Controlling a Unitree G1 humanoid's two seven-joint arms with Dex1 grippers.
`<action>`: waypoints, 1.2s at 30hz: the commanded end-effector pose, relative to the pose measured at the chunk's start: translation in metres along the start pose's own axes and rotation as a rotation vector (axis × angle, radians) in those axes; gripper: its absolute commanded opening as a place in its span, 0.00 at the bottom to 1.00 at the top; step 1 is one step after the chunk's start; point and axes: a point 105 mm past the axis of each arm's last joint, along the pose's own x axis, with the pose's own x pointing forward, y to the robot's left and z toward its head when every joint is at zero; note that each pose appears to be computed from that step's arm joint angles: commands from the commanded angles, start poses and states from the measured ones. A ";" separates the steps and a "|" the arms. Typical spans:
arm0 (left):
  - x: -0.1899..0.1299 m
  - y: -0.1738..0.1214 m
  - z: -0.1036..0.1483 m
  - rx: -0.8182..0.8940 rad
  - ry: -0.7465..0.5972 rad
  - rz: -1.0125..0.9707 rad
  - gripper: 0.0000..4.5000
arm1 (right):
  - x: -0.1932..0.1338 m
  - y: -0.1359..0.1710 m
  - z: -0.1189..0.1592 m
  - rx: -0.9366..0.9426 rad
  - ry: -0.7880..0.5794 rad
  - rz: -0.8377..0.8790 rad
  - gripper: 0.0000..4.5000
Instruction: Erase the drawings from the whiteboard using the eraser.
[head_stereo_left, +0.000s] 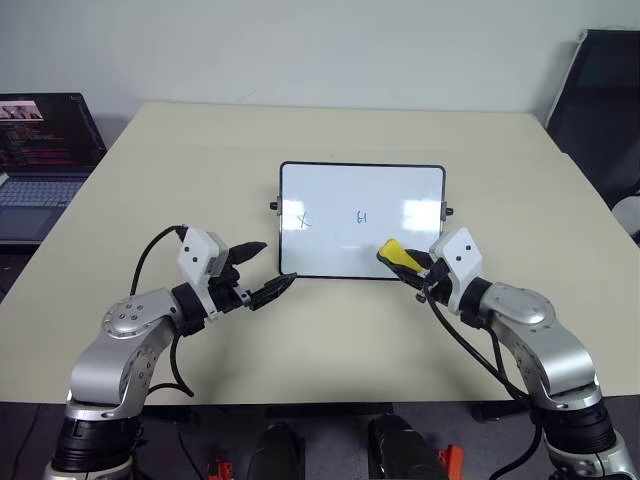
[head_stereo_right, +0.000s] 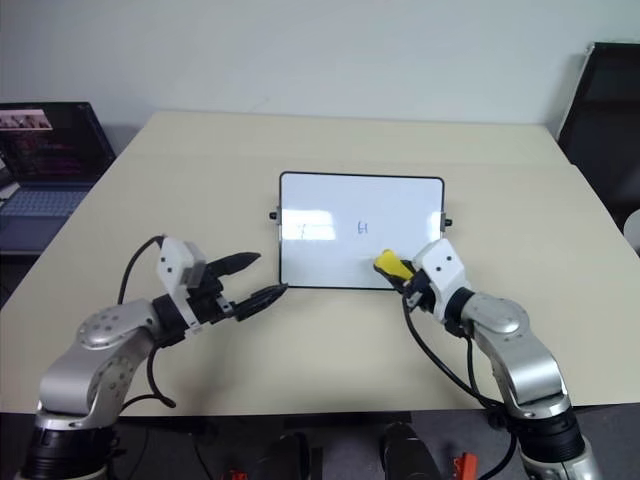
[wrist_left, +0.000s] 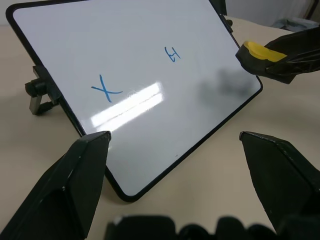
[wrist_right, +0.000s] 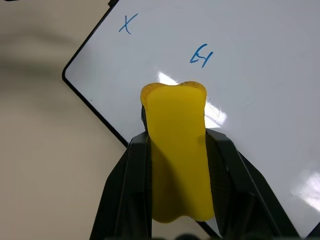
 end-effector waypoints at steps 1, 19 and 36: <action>-0.004 -0.001 0.014 0.033 -0.046 0.011 1.00 | -0.004 -0.003 0.021 -0.036 -0.091 -0.021 0.25; 0.011 -0.002 0.017 0.075 -0.021 -0.072 1.00 | 0.065 -0.021 0.048 -0.306 -0.052 -0.084 0.25; 0.015 -0.001 0.019 0.099 -0.033 -0.095 1.00 | 0.086 -0.029 -0.003 -0.400 0.190 0.051 0.25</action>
